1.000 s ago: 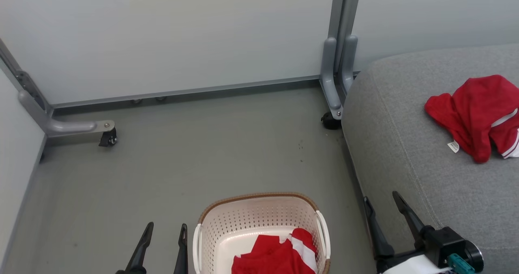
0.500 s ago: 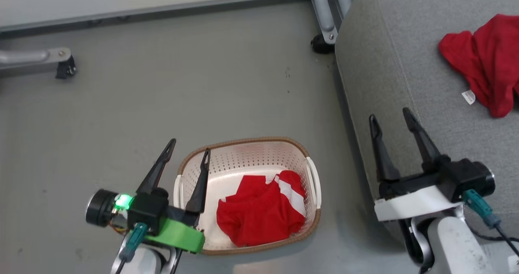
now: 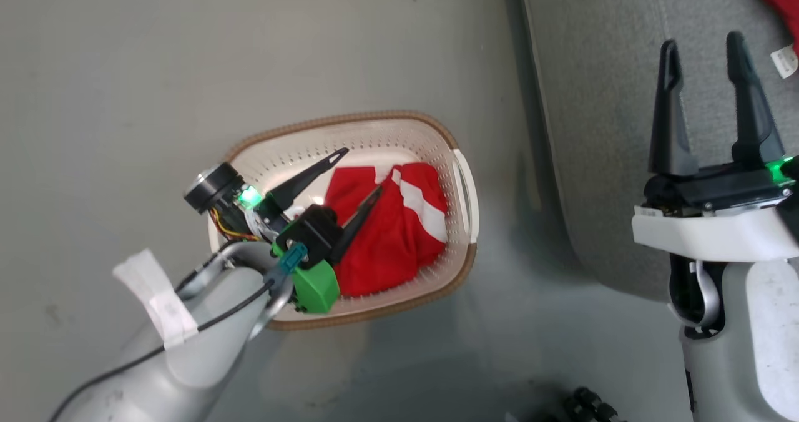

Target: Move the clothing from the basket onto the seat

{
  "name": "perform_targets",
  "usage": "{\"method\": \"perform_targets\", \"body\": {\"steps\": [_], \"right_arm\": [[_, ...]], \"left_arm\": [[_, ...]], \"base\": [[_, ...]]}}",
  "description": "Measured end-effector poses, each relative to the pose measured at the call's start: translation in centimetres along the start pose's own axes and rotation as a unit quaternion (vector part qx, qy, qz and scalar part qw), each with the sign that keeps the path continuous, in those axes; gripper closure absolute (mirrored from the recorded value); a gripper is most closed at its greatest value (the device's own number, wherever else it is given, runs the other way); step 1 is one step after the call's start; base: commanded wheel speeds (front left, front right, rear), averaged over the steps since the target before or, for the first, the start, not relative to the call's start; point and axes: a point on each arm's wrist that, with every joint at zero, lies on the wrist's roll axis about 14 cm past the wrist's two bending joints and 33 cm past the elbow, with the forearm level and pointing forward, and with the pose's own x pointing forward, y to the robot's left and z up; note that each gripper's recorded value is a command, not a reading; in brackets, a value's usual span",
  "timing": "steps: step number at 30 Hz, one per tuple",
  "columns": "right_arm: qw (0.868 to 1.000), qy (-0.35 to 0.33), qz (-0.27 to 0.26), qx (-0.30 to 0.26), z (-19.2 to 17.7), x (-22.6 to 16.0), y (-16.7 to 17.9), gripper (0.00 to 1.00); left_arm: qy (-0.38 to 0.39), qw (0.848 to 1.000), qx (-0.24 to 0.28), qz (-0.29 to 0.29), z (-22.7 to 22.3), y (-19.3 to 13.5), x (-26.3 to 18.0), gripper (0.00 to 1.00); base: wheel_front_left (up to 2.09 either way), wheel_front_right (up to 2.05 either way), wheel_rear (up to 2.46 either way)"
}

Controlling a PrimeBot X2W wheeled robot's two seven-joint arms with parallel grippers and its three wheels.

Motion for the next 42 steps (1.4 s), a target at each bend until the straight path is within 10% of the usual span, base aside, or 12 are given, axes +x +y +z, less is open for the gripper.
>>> {"method": "perform_targets", "body": {"steps": [24,42], "right_arm": [[0.995,0.086,-0.001,-0.048,-9.4,0.6,-1.9,0.00],[0.992,0.121,0.001,-0.043,-11.7,-0.7,-1.5,0.00]], "left_arm": [[0.314,0.920,0.067,-0.222,-25.8,-6.0,3.1,0.00],[0.366,0.902,0.094,-0.210,-28.6,-4.2,3.4,0.00]], "base": [[0.00,0.00,0.00],[0.00,0.00,0.00]]}}
